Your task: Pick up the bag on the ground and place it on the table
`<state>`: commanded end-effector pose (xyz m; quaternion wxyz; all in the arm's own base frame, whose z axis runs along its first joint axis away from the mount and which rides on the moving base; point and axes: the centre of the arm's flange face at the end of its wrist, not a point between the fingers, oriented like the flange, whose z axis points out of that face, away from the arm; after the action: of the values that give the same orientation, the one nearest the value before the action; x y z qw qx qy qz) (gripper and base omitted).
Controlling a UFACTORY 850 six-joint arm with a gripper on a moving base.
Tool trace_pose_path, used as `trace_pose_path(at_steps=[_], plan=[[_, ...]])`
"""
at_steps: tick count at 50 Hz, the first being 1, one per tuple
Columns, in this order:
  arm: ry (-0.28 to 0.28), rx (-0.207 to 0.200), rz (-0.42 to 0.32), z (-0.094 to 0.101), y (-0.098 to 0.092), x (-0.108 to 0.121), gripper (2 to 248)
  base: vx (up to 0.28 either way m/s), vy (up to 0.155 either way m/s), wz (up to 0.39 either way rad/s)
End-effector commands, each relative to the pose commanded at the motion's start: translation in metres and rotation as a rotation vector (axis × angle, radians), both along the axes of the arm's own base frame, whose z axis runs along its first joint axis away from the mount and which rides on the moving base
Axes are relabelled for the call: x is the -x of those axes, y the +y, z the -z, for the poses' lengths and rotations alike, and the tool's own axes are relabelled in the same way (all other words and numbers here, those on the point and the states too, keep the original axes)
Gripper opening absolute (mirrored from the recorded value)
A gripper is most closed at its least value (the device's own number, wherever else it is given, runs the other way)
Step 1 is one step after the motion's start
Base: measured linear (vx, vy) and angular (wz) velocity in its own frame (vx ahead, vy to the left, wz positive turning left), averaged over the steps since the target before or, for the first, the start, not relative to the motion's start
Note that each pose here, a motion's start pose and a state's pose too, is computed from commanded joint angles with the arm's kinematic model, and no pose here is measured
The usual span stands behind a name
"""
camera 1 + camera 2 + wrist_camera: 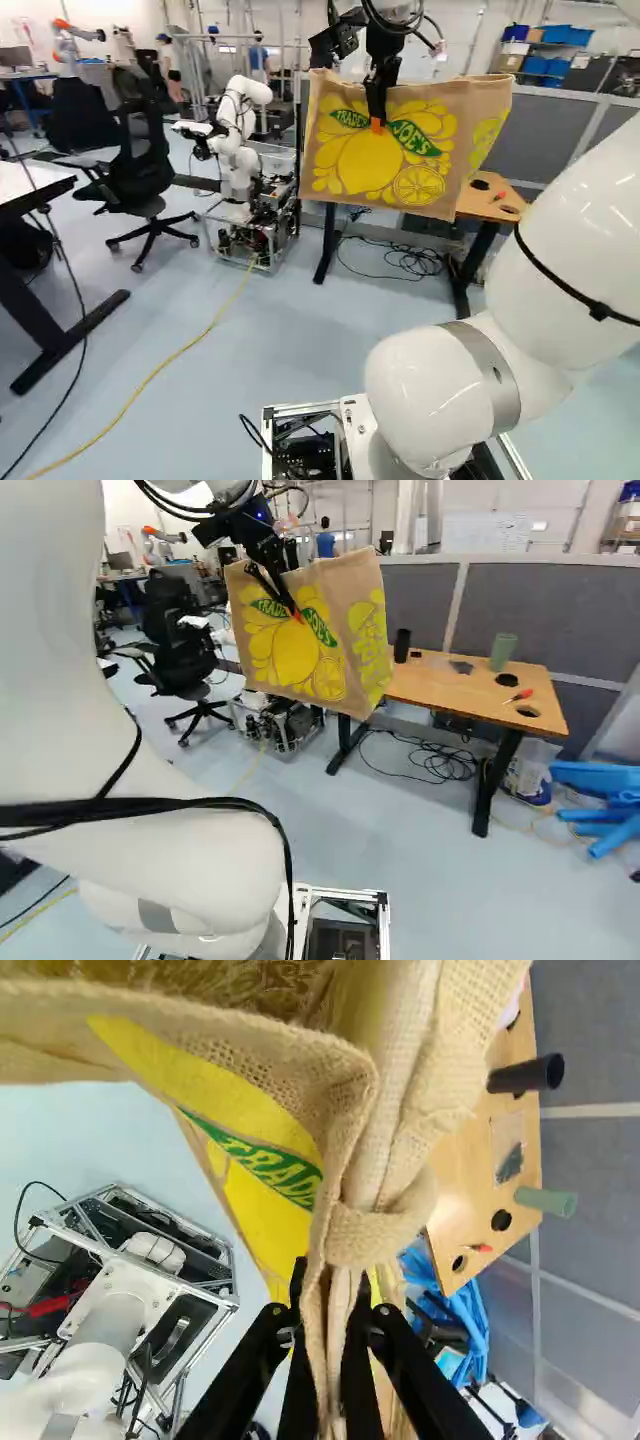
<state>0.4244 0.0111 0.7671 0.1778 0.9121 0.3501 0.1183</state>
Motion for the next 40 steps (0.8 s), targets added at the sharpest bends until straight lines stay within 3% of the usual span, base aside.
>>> trace_pose_path(at_steps=[30, 40], plan=[[0.000, 0.000, 0.000, 0.0000, 0.0000, 0.0000, 22, 0.005, -0.105, -0.511], [0.000, 0.000, 0.000, 0.0000, 0.0000, 0.0000, 22, 0.072, 0.006, -0.006]])
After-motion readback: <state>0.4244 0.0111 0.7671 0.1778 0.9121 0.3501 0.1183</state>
